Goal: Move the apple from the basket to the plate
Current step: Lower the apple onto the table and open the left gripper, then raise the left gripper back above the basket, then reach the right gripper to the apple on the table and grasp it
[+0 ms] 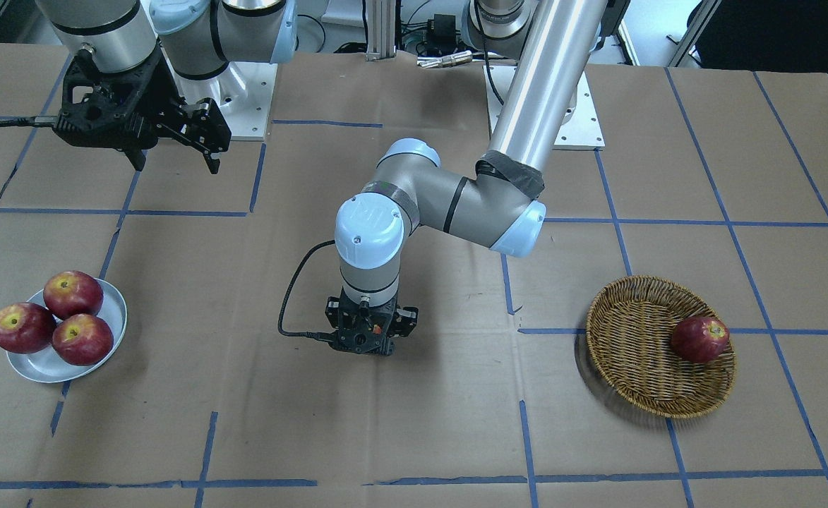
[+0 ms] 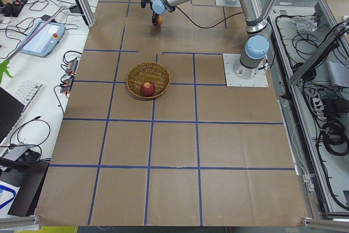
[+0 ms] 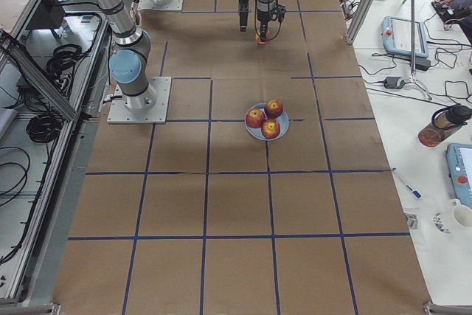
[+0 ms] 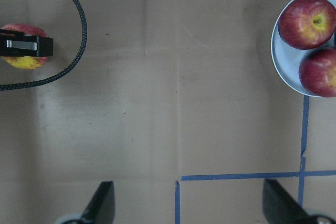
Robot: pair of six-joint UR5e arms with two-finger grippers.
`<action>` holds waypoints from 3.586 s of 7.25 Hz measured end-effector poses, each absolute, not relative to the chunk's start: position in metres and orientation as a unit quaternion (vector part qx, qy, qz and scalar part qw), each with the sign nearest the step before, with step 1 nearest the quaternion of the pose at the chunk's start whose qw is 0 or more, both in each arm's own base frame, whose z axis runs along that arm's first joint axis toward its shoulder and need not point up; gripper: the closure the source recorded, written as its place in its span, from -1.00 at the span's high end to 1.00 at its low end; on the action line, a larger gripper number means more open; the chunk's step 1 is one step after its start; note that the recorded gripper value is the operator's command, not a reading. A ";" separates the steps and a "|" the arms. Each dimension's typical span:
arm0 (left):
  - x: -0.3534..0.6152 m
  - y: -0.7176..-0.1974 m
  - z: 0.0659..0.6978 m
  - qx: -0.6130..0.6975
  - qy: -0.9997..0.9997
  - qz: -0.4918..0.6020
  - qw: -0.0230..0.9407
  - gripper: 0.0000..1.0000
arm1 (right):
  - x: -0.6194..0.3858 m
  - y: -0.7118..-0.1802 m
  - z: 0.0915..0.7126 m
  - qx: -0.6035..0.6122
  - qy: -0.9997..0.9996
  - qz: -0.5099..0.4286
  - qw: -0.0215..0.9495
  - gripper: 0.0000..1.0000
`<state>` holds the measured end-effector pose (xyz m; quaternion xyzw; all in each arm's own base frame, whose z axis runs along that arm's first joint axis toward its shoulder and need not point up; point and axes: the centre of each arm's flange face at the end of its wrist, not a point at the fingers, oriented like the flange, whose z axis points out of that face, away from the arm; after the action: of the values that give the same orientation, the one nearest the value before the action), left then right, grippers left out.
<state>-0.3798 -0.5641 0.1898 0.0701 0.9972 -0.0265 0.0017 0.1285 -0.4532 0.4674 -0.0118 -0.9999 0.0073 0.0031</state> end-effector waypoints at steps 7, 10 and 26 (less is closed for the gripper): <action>-0.364 -0.559 0.263 0.063 0.997 -0.048 0.008 0.98 | 0.129 -0.453 0.468 -0.012 -1.000 0.008 0.002 1.00; -0.278 -0.540 0.381 0.060 0.998 -0.030 0.017 0.98 | 0.129 -0.453 0.468 -0.011 -1.000 0.007 0.003 1.00; -0.166 -0.470 0.501 0.047 0.999 -0.025 -0.010 0.99 | 0.368 -0.536 0.262 -0.049 -0.997 0.046 0.032 0.99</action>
<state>-0.1657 -0.4699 0.5011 0.0472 0.9985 -0.0254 -0.0104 0.3677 -0.5362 0.2621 -0.0486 -0.9973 0.0455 0.0320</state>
